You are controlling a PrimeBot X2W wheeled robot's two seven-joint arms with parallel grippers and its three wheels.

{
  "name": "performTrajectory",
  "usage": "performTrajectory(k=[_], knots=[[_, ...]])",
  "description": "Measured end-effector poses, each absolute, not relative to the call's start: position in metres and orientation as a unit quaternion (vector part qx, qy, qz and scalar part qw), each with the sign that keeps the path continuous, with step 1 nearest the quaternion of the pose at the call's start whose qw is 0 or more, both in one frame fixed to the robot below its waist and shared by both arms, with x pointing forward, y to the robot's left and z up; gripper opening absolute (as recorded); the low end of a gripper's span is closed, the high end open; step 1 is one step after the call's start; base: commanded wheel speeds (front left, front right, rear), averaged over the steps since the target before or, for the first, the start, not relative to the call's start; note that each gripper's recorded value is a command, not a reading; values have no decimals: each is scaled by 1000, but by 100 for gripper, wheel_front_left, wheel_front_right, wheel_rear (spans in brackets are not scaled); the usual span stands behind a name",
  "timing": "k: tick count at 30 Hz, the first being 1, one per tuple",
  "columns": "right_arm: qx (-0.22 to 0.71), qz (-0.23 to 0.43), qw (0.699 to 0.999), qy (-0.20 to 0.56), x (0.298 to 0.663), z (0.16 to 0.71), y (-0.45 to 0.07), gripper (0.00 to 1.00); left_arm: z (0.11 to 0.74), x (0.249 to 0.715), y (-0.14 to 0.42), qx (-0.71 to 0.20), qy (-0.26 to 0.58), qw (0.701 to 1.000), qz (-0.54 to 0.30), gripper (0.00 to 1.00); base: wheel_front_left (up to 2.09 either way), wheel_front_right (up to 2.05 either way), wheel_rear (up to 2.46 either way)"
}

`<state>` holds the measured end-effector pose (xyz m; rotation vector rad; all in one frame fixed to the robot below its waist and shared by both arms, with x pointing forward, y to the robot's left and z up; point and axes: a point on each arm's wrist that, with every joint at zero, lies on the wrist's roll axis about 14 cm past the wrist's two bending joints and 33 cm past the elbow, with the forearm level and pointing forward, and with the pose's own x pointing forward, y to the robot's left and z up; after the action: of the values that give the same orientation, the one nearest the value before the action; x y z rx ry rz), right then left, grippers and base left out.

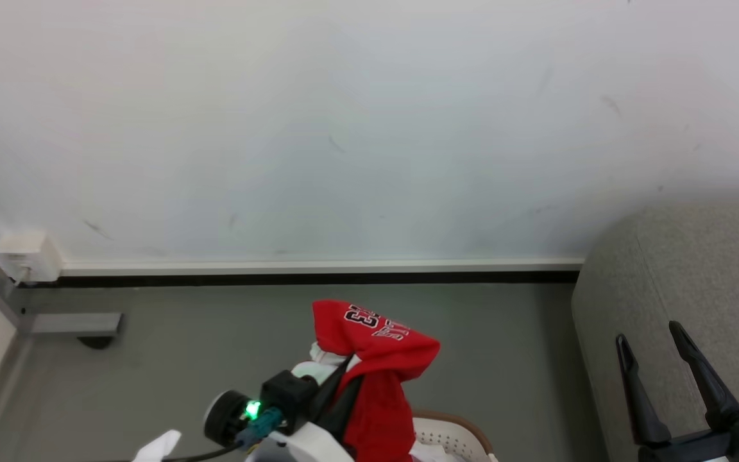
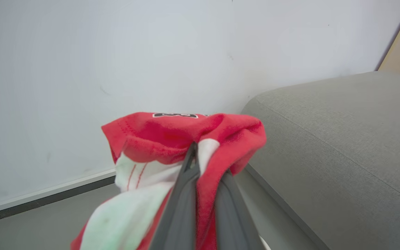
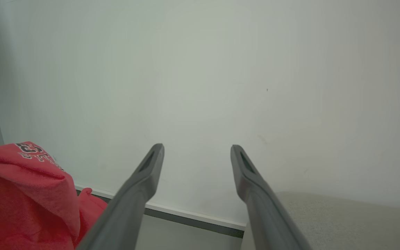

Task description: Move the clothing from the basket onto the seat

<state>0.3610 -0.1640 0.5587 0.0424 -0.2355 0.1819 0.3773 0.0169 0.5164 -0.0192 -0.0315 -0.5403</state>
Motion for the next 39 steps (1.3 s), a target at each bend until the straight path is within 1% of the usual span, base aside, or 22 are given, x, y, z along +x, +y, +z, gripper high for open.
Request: performTrajectory(k=[6, 10, 13, 15, 19, 24, 27, 32, 39], knots=[[11, 116, 986, -122, 355, 563, -156, 100, 540, 368, 50, 11, -58, 969, -240, 0, 0, 0, 0], [6, 130, 984, -119, 352, 561, -152, 100, 554, 364, 61, 24, -78, 969, -232, 0, 0, 0, 0], [13, 153, 981, -116, 349, 560, -140, 100, 564, 362, 66, 30, -90, 969, -229, 0, 0, 0, 0], [14, 182, 977, -108, 344, 557, -127, 100, 572, 360, 66, 30, -98, 968, -229, 0, 0, 0, 0], [8, 254, 963, -92, 336, 551, -96, 100, 579, 355, 56, 31, -101, 961, -257, 0, 0, 0, 0], [-11, 357, 931, -70, 324, 546, -56, 100, 589, 351, 40, 38, -110, 949, -291, 0, 0, 0, 0], [-34, 400, 914, -65, 323, 547, -41, 100, 591, 345, 26, 40, -109, 941, -319, 0, 0, 0, 0], [-65, 437, 895, -60, 328, 548, -28, 100, 588, 332, 1, 40, -100, 923, -368, 0, 0, 0, 0], [-72, 477, 876, -12, 318, 524, -14, 100, 589, 316, -23, 38, -93, 902, -419, 0, 0, 0, 0]])
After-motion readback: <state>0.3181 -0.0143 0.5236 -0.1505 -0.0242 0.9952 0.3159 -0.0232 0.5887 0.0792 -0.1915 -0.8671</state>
